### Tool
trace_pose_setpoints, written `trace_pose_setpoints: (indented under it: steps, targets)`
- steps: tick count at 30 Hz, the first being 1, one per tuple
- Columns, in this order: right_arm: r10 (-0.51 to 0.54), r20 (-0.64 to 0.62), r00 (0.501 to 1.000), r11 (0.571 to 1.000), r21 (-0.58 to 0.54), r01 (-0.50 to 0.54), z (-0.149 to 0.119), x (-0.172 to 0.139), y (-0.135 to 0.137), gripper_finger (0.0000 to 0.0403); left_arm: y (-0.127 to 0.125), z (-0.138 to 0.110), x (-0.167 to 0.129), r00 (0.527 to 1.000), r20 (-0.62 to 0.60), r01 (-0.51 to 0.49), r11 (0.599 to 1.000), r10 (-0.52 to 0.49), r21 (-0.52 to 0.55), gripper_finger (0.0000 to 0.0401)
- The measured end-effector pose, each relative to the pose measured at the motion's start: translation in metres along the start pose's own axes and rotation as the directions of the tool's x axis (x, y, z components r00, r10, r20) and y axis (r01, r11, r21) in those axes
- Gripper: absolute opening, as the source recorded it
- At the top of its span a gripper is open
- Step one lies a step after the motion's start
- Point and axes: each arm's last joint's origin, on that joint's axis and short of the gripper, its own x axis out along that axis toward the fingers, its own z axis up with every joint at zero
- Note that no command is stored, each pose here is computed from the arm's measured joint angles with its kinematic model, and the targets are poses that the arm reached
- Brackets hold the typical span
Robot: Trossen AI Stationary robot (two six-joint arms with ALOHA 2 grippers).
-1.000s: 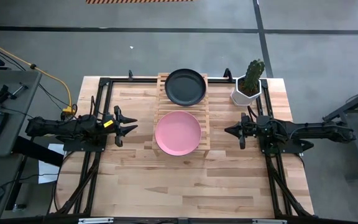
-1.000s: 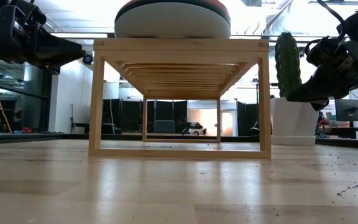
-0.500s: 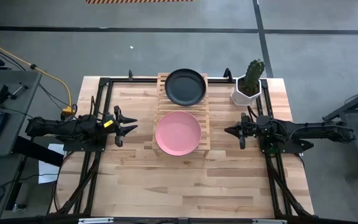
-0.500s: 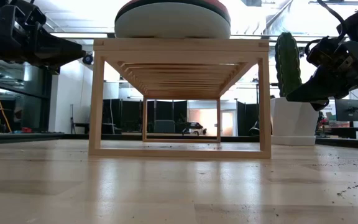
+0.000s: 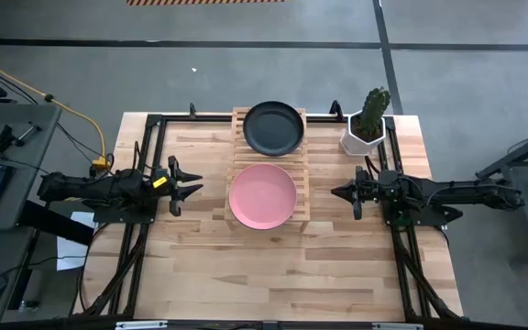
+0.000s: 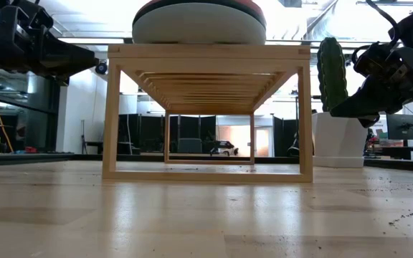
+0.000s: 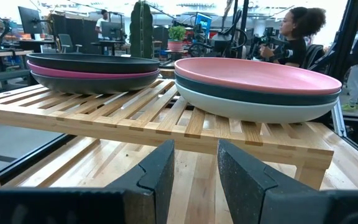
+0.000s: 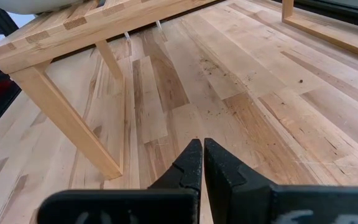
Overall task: Place and stack plates onto a shelf
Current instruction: Return to Home Position
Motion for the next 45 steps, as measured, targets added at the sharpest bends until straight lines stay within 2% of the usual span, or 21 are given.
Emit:
trace_pose_setpoints:
  steps: [34,40,45]
  targets:
    - [0.006,0.021,1.0,1.0,0.0,-0.006,0.001,-0.001,0.0,0.0,0.0,0.0,0.0,1.0,0.0,0.0,1.0,0.0,0.0,0.0113]
    - [0.045,0.154,0.987,0.999,-0.001,-0.046,0.011,-0.01,0.003,0.0,0.0,0.002,-0.001,1.0,0.019,0.0,1.0,0.0,-0.005,0.0113]
    - [0.098,0.336,0.937,0.995,-0.011,-0.1,0.022,-0.026,0.006,0.0,0.001,0.004,-0.003,0.999,0.048,-0.001,1.0,0.001,-0.013,0.0113]
